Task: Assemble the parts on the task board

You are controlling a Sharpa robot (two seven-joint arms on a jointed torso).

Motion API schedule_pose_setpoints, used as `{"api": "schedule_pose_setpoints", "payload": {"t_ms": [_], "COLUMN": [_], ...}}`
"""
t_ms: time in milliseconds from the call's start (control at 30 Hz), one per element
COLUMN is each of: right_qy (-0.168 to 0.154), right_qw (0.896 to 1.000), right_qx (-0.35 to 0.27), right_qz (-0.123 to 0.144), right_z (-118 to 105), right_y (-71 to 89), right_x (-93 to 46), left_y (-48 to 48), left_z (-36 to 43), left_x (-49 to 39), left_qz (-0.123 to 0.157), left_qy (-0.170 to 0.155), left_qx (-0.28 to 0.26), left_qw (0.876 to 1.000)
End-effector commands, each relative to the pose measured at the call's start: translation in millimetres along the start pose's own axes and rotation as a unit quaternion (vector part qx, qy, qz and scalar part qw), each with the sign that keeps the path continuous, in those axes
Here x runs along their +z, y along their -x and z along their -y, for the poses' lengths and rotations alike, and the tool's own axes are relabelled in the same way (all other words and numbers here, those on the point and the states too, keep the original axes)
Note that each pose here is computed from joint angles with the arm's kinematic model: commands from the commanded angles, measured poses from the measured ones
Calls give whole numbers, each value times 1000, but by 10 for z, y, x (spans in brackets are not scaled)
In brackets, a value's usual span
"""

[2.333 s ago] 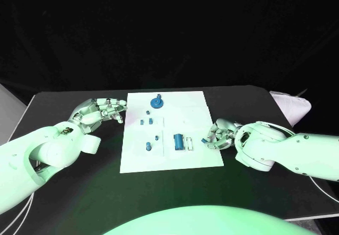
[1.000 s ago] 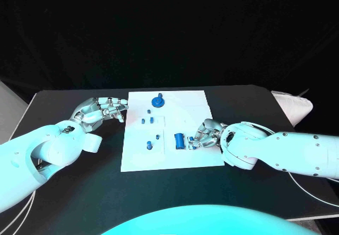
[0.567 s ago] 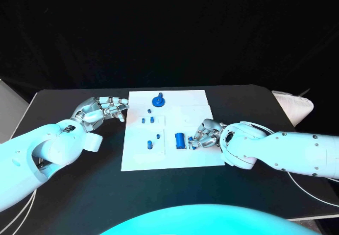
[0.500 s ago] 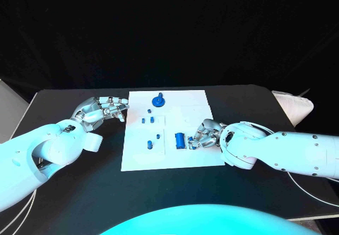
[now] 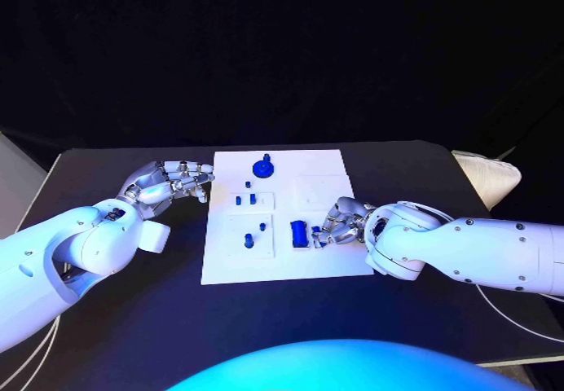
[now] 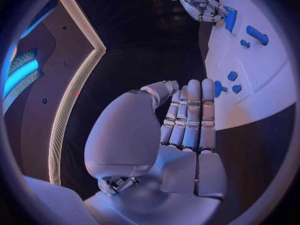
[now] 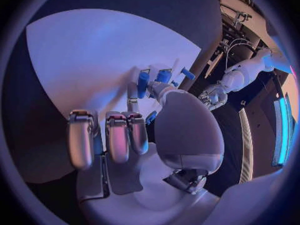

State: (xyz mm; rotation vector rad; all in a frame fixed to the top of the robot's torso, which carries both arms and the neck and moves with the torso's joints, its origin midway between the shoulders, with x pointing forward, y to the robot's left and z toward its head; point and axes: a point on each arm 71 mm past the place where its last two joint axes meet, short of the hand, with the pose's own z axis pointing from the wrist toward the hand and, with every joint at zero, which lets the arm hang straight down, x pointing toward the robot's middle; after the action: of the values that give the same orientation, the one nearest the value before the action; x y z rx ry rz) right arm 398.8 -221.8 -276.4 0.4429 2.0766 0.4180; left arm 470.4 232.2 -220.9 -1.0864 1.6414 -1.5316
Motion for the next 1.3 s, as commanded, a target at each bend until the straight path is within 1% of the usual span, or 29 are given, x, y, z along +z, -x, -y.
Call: {"api": "schedule_pose_setpoints", "payload": {"t_ms": [33,300,633,900,1167,1300], "right_qy": [7,10,12,8,7,7], "right_qw": [1000,1000,1000,1000,1000,1000], "right_qx": [-4,2,7,5,-4,-10], "right_qz": [4,12,4,8,3,5], "right_z": [-26,-46,-57,18,80,84], "right_y": [-9,-6,-21,22,40,39], "right_x": [4,13,-3,-36,-49,-48], "left_y": [-26,-27,-28,-24,-24,-27], "left_z": [7,5,4,0,-10,-15], "left_x": [7,8,9,6,2,2], "left_qz": [-10,-10,-11,-10,-10,-11], "left_qy": [-3,-3,-2,-2,-1,-1], "left_qx": [-2,-2,-2,-1,-1,-2], "left_qw": [1000,1000,1000,1000,1000,1000]}}
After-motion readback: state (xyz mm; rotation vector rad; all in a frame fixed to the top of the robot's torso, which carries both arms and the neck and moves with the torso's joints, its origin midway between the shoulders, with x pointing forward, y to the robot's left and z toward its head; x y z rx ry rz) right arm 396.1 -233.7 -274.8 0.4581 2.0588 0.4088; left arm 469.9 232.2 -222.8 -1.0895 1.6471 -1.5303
